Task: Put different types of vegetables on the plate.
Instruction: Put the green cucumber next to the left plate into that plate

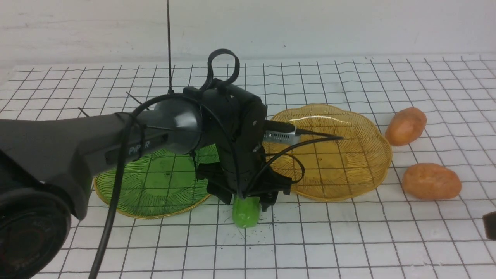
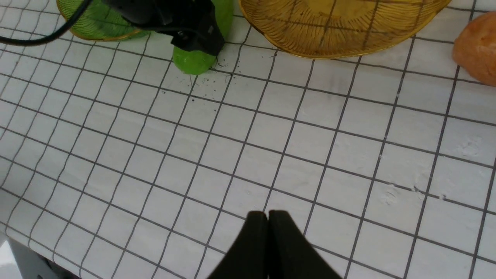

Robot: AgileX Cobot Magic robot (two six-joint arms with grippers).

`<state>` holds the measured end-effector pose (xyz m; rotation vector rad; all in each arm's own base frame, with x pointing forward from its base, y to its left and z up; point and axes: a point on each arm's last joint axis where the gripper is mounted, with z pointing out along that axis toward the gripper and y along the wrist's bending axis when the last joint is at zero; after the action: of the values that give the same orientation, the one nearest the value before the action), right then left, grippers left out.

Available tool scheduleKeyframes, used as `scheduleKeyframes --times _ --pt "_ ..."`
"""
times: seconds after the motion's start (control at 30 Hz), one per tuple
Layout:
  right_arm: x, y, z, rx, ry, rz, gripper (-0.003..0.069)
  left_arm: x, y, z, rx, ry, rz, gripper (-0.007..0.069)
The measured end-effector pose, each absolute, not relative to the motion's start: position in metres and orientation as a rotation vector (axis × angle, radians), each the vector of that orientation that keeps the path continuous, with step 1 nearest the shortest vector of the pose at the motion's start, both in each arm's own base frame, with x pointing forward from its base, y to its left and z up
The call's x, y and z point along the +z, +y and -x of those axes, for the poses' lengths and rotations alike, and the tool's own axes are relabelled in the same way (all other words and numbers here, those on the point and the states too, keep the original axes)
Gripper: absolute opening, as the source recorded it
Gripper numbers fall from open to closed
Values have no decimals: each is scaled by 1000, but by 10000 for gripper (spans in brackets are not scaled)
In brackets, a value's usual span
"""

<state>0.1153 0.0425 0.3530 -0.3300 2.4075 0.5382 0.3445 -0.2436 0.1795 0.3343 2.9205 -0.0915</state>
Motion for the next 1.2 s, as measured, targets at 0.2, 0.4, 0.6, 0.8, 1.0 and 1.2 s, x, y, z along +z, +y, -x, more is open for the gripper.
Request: scheduleKeyframes --times 0.2,0.4,0.6,0.8,1.0,1.2 --pt "353 43 -115 533 2399 357 -10 165 -245 -347 -78 2941 -337 517" --pt "353 43 -115 530 2397 365 -10 161 -247 -345 -95 2977 -314 394" --pt "353 43 -115 532 2397 366 -10 175 -241 -335 -68 3047 -320 394" --pt "353 43 -115 535 2396 366 -10 235 -229 -321 -124 2958 -391 394" --pt "354 43 -115 537 2394 367 -10 274 -167 -343 -133 2872 -235 394" --pt "354 43 -115 537 2394 367 -10 250 -107 -374 -35 2933 -184 394"
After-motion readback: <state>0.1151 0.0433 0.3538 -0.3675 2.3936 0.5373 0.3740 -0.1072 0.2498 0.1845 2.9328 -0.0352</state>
